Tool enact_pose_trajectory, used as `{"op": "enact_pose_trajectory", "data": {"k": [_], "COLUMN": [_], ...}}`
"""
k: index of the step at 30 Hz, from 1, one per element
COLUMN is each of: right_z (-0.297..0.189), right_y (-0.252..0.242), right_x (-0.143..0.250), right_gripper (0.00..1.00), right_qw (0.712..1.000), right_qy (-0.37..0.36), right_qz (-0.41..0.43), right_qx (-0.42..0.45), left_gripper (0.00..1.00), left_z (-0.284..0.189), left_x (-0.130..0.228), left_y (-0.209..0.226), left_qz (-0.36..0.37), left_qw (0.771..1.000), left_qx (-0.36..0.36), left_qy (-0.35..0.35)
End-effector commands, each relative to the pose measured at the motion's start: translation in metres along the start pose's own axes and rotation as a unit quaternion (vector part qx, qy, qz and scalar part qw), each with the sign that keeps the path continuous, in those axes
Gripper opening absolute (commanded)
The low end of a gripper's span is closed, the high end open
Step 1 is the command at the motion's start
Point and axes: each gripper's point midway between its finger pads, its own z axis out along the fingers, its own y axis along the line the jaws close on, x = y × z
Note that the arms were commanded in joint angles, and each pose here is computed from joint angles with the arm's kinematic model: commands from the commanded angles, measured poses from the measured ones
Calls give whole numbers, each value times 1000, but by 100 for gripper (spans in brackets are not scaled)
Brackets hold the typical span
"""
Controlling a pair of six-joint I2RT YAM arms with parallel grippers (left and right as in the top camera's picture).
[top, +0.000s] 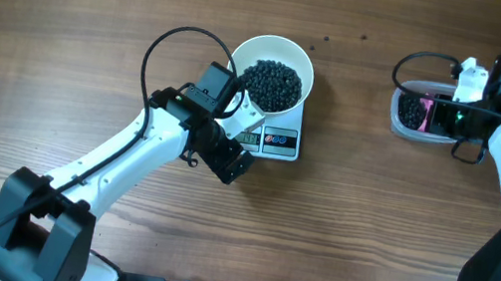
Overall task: Scoop item into bowl and weigh 150g on scale
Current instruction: 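Scoop a small amount of beans with the right gripper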
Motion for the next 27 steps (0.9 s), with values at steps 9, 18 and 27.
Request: {"op": "enact_pose_trajectory", "data": {"k": [9,18,27], "right_z": [-41,-67,-79], "right_y": [-31,-10,17], "right_x": [-22,-32,-37], "right_gripper": [4,4,4], "right_qw": [995,977,959], "right_qy": [-82,-126,-139], "right_qz": [61,80,66], "right_qx": [-11,-153,-237], "left_gripper": [100,100,100], "left_z": [-2,-2,-2], "left_x": [0,0,0], "left_y": [-2,-2,-2], "left_qz": [-2,-2,-2], "left_qw": [1000,1000,1000], "left_qx": [4,4,4], "left_qy": [-4,-4,-4]}}
